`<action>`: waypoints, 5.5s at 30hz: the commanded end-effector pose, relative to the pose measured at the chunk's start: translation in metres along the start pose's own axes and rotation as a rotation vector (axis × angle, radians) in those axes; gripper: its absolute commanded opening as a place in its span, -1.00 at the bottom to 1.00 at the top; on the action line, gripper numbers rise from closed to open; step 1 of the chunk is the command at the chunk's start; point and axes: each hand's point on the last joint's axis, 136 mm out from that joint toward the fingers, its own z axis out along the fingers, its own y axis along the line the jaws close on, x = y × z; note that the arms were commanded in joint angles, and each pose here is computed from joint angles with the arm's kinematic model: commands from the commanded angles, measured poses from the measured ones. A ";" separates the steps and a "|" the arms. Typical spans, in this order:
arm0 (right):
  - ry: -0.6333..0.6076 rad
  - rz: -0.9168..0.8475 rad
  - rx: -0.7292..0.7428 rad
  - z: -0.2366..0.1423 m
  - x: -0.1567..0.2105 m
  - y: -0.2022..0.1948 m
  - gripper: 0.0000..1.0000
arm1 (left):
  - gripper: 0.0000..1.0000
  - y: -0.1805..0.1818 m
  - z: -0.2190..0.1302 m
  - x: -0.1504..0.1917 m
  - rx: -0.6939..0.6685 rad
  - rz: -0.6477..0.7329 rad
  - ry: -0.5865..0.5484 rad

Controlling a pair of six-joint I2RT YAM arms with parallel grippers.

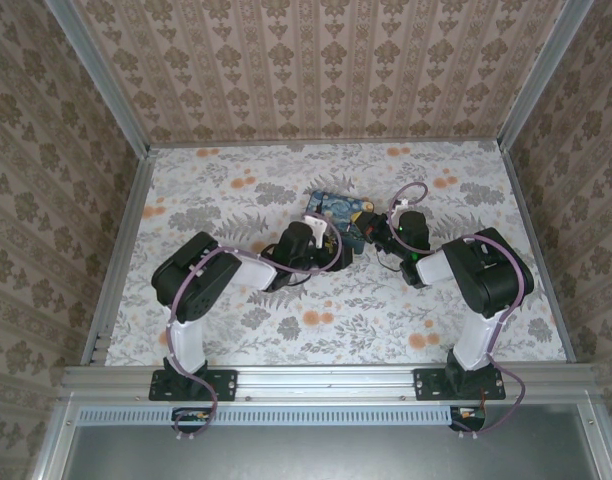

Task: Unlock a padlock with a key

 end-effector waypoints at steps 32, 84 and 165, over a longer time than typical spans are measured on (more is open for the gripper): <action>0.023 0.034 0.043 0.001 0.008 -0.021 -1.00 | 0.33 -0.012 -0.009 0.000 0.141 -0.193 -0.120; 0.033 0.047 0.046 0.002 0.010 -0.027 -1.00 | -0.56 0.025 0.012 0.013 -0.012 -0.273 -0.129; 0.123 0.086 0.042 -0.029 0.073 -0.023 -1.00 | -1.00 -0.006 -0.029 -0.031 0.290 -0.674 -0.135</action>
